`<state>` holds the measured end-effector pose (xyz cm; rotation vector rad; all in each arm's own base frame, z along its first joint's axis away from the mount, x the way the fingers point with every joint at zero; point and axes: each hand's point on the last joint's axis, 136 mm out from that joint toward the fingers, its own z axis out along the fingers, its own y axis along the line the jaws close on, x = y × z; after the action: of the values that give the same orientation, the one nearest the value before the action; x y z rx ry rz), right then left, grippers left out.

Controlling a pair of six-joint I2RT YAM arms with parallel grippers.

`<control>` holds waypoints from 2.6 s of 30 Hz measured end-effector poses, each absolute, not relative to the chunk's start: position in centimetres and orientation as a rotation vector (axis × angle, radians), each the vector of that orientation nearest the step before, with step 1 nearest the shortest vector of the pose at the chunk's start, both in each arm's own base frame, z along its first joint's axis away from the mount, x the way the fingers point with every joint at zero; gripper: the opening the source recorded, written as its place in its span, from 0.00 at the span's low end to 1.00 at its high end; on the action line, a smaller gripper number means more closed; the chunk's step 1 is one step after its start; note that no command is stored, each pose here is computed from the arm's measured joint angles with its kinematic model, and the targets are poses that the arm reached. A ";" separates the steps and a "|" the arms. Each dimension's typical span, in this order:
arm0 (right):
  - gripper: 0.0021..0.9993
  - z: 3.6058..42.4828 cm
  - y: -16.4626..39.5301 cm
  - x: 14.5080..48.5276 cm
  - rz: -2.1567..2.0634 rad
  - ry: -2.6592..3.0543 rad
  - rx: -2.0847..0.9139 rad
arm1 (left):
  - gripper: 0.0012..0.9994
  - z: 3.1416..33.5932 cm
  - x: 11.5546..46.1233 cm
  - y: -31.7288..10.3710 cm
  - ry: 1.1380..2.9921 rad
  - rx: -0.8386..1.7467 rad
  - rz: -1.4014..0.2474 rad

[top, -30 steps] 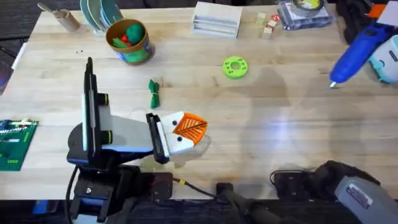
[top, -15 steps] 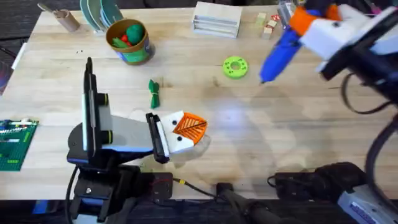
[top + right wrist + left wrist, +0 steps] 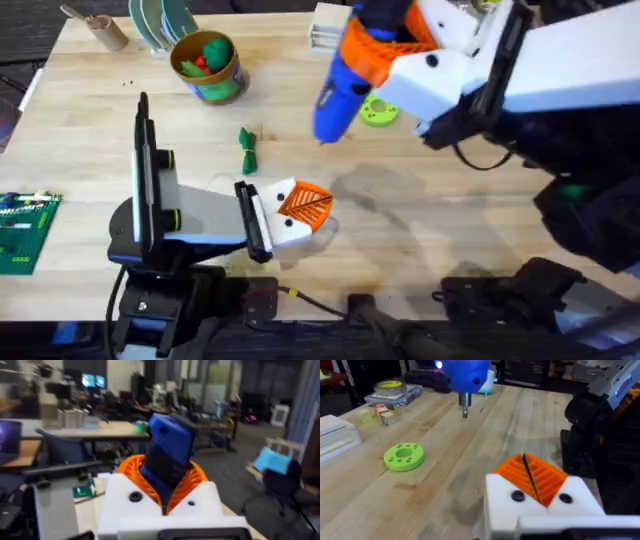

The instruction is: Pick up the gripper from the table and insert it into the empty holder that is missing its gripper. Then pick up a screw, insert it into the mounting hole, and use the screwdriver to tighten it. Finally, clean up the table by picking up the vegetable and placing it into the bucket.

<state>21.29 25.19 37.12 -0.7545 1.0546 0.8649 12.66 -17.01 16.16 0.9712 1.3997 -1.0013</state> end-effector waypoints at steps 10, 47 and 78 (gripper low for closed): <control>0.02 37.9 28.3 17.5 0.991 0.947 -0.831 | 0.00 16.2 12.7 -17.0 1.401 0.970 -1.002; 0.02 34.5 32.4 17.1 1.035 0.983 -0.931 | 0.00 16.0 13.8 -16.6 1.489 0.853 -1.020; 0.02 35.0 32.4 17.1 1.015 0.960 -0.936 | 0.00 16.0 13.8 -16.6 1.489 0.854 -1.019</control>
<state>17.10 32.41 35.04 -0.9361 0.9603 1.0154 13.81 -16.59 15.99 0.8540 1.4888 -1.0194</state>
